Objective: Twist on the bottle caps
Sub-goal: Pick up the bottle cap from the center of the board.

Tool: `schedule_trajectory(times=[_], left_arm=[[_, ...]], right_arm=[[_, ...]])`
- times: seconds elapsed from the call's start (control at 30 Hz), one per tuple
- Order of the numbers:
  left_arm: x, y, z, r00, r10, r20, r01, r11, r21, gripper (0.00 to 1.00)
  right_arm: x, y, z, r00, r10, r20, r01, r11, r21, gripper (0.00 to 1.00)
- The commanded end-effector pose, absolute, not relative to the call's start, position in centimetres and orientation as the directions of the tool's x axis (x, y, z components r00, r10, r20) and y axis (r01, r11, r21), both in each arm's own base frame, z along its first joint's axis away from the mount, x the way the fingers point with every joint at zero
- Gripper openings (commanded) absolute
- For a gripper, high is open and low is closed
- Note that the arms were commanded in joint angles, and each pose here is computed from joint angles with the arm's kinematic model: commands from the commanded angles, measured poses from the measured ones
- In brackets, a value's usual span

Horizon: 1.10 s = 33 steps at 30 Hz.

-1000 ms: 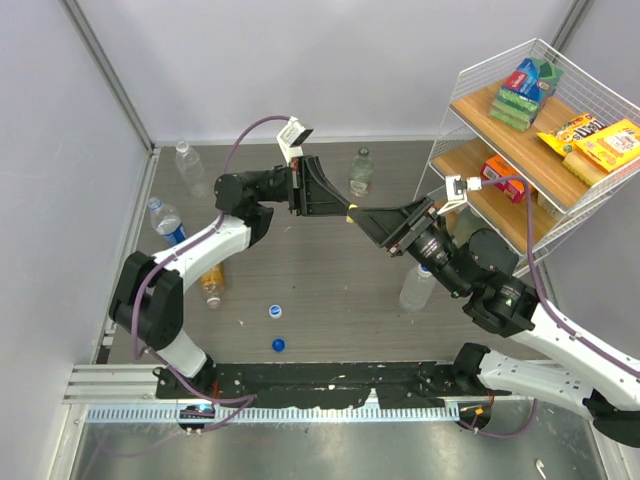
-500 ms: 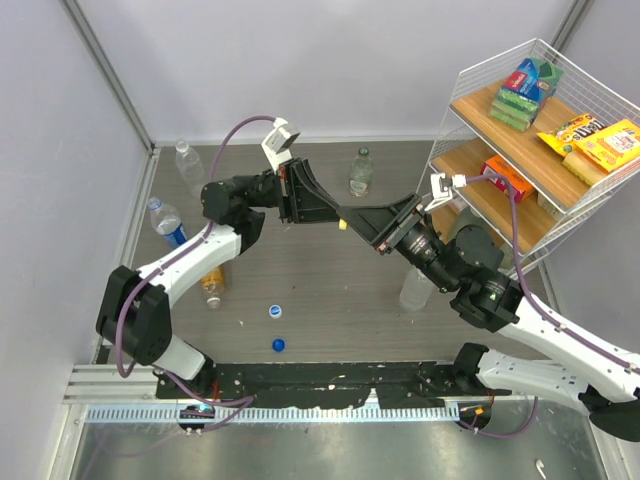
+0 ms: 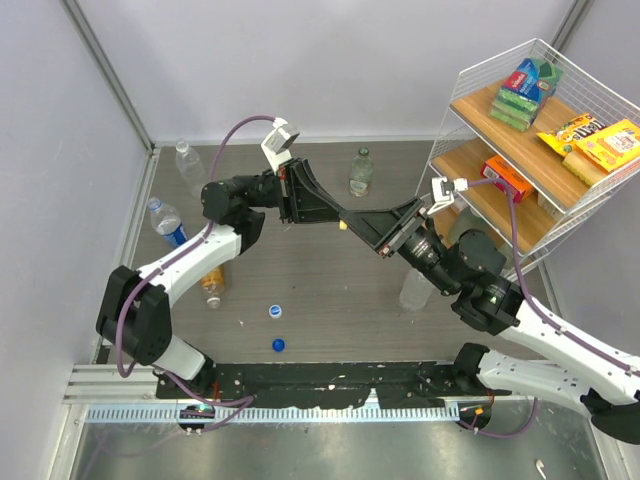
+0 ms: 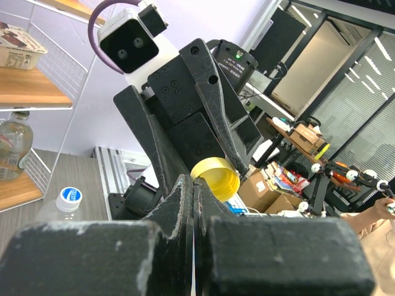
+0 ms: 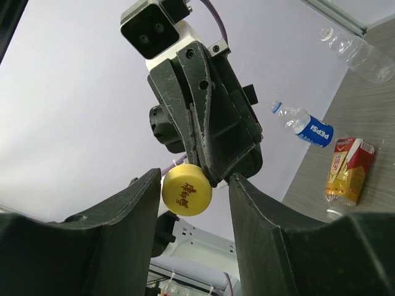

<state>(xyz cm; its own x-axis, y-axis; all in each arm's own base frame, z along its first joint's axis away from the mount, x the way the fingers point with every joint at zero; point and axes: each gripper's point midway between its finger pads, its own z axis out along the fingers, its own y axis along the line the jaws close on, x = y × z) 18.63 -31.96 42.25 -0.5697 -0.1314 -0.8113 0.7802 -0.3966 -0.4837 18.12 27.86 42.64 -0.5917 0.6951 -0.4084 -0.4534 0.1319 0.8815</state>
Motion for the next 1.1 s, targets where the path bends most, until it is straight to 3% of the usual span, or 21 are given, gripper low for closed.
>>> schedule_trajectory(times=[0.0, 0.13, 0.8, 1.07], left_arm=[[16.7, -30.7, 43.8, -0.388, -0.237, -0.891, 0.862, -0.435, -0.260, 0.00], [16.9, -30.8, 43.7, -0.391, -0.238, -0.889, 0.862, -0.434, -0.263, 0.00], [16.7, -30.7, 43.6, -0.388, -0.228, -0.893, 0.859, -0.440, -0.261, 0.00], [16.5, -30.6, 43.5, -0.380, -0.226, -0.897, 0.862, -0.440, -0.254, 0.00]], right_arm=[[17.6, 26.5, 44.9, -0.561, 0.734, -0.383, -0.488, 0.081, 0.869, 0.52], [17.4, 26.7, 45.0, -0.567, 0.724, -0.394, -0.496, 0.082, 0.865, 0.45], [16.8, 28.2, 45.4, -0.599, 0.673, -0.433, -0.532, 0.070, 0.844, 0.49], [16.9, 27.9, 45.4, -0.585, 0.682, -0.439, -0.535, 0.082, 0.841, 0.46]])
